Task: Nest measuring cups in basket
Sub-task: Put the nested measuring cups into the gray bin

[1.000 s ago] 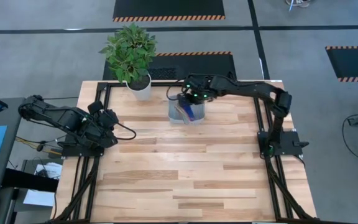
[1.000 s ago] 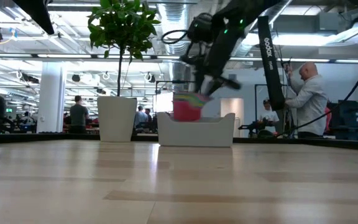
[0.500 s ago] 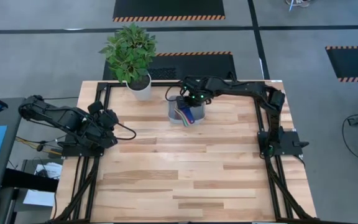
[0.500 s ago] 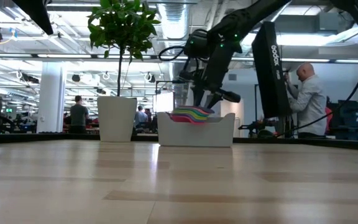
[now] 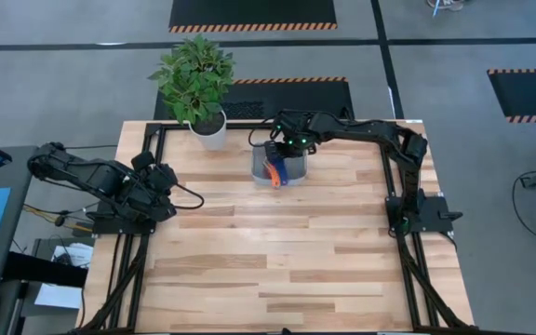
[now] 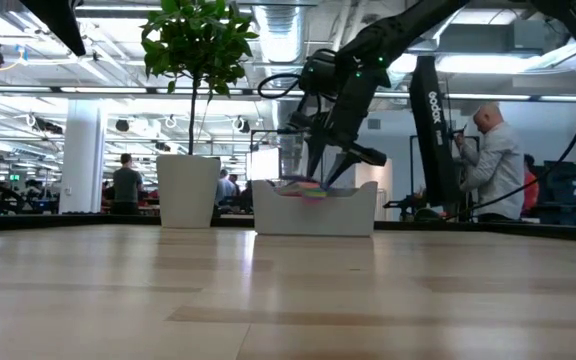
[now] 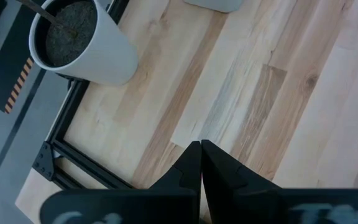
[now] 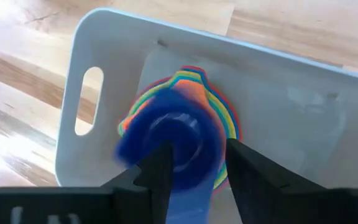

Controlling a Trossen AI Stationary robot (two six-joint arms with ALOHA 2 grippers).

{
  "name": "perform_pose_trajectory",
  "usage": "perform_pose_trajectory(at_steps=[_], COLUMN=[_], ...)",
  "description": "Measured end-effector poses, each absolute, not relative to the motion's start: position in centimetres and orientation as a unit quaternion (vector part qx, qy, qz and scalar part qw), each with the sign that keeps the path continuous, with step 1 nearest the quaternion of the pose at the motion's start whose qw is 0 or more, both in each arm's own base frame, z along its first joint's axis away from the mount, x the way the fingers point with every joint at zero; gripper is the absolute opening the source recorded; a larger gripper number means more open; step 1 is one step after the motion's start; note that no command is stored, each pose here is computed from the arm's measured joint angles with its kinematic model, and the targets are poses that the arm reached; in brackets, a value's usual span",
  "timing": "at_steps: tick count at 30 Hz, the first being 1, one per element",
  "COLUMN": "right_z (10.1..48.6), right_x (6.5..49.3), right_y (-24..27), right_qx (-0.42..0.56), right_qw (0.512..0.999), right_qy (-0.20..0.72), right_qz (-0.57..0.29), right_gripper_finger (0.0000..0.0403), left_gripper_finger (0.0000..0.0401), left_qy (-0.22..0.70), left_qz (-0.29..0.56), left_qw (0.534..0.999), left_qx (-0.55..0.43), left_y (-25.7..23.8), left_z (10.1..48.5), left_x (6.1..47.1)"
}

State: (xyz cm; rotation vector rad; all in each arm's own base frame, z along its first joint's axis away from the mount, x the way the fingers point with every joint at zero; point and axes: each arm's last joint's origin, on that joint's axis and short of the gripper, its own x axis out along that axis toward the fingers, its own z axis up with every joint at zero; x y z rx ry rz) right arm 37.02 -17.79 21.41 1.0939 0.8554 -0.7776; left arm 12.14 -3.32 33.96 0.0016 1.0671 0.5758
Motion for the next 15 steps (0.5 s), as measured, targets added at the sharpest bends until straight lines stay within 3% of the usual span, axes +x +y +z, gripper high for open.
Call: perform_pose_trajectory(at_steps=[8, 15], right_z=[21.5, 25.0], right_x=[37.1, 37.4], right_y=[-17.8, -17.9], right_qx=[0.493, 0.491], right_qw=[0.703, 0.711], right_qy=[0.379, 0.374], right_qz=[-0.346, -0.338], right_gripper_finger=[0.0199, 0.0191], left_gripper_finger=[0.0000, 0.0000], left_qy=[0.503, 0.503], left_qz=[0.269, 0.269], left_qw=[0.821, 0.821], left_qx=[-0.001, -0.001], left_y=[-3.3, -3.3], left_z=[33.9, 33.9], left_x=[12.1, 12.1])
